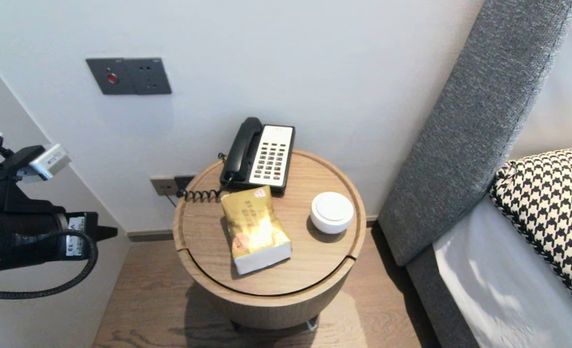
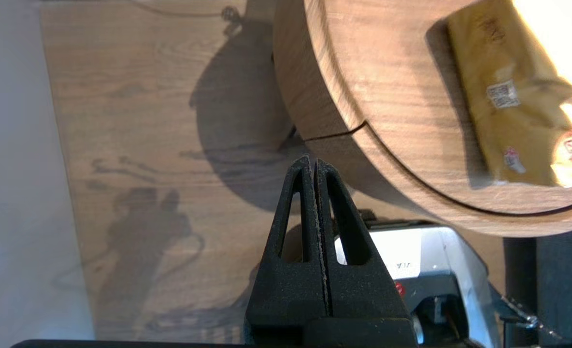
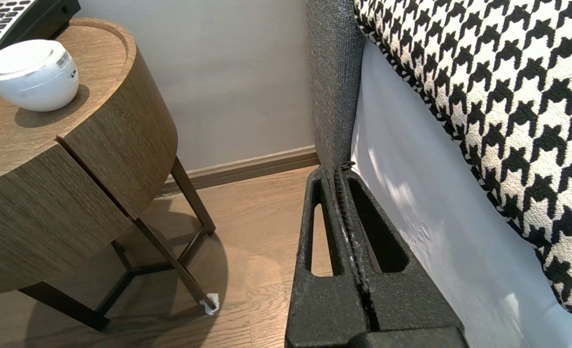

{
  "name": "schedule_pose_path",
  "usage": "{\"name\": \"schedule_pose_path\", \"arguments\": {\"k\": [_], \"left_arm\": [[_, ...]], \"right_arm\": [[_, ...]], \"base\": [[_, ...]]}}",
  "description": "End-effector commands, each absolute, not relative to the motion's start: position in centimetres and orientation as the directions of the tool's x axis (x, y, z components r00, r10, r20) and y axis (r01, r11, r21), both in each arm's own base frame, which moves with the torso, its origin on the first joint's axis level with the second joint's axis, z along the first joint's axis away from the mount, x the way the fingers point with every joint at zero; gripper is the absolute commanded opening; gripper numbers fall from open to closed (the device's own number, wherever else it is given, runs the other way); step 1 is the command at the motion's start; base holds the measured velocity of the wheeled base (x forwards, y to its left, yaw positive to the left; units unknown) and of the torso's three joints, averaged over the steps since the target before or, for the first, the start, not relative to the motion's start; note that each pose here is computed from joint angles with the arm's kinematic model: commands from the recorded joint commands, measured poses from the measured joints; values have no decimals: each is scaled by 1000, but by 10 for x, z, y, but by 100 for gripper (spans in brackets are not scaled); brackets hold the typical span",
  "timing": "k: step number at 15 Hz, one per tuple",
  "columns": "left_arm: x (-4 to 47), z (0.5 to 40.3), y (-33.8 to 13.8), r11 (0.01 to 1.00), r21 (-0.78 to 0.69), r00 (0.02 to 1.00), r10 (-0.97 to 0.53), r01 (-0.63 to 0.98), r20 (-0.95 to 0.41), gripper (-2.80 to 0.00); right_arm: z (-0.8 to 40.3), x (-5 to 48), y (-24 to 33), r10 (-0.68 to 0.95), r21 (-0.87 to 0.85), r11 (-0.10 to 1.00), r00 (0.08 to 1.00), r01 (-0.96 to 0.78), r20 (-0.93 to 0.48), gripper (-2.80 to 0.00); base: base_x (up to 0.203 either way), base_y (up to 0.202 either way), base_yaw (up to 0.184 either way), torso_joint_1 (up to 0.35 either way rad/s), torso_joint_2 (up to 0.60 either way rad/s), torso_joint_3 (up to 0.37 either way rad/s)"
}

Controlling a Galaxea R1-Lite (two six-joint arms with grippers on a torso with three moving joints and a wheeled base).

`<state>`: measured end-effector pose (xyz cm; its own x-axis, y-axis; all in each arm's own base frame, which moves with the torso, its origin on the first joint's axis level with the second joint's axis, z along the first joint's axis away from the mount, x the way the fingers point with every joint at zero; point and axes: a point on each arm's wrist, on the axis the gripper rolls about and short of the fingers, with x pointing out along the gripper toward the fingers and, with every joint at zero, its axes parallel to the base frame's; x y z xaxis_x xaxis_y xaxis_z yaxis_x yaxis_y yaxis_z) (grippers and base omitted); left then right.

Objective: Open the nightstand drawer

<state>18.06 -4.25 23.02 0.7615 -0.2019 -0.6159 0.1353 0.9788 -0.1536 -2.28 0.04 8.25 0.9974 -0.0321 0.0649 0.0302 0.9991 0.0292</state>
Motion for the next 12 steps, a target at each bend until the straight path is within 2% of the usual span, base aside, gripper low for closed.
{"name": "schedule_pose_path", "arguments": {"k": [1, 8, 12], "left_arm": [[180, 226, -42, 980, -148, 737, -195, 129, -647, -280], [174, 226, -59, 960, -165, 693, -279, 228, -665, -280], [181, 236, -62, 956, -169, 703, -291, 240, -648, -280]], "right_arm": [[75, -21, 0, -32, 29, 999, 999, 31, 38, -280], [75, -21, 0, -32, 29, 999, 999, 31, 38, -280], [75, -21, 0, -32, 29, 999, 999, 31, 38, -280]], "base": [[0, 0, 0, 0, 0, 0], [0, 0, 0, 0, 0, 0], [0, 0, 0, 0, 0, 0]]}}
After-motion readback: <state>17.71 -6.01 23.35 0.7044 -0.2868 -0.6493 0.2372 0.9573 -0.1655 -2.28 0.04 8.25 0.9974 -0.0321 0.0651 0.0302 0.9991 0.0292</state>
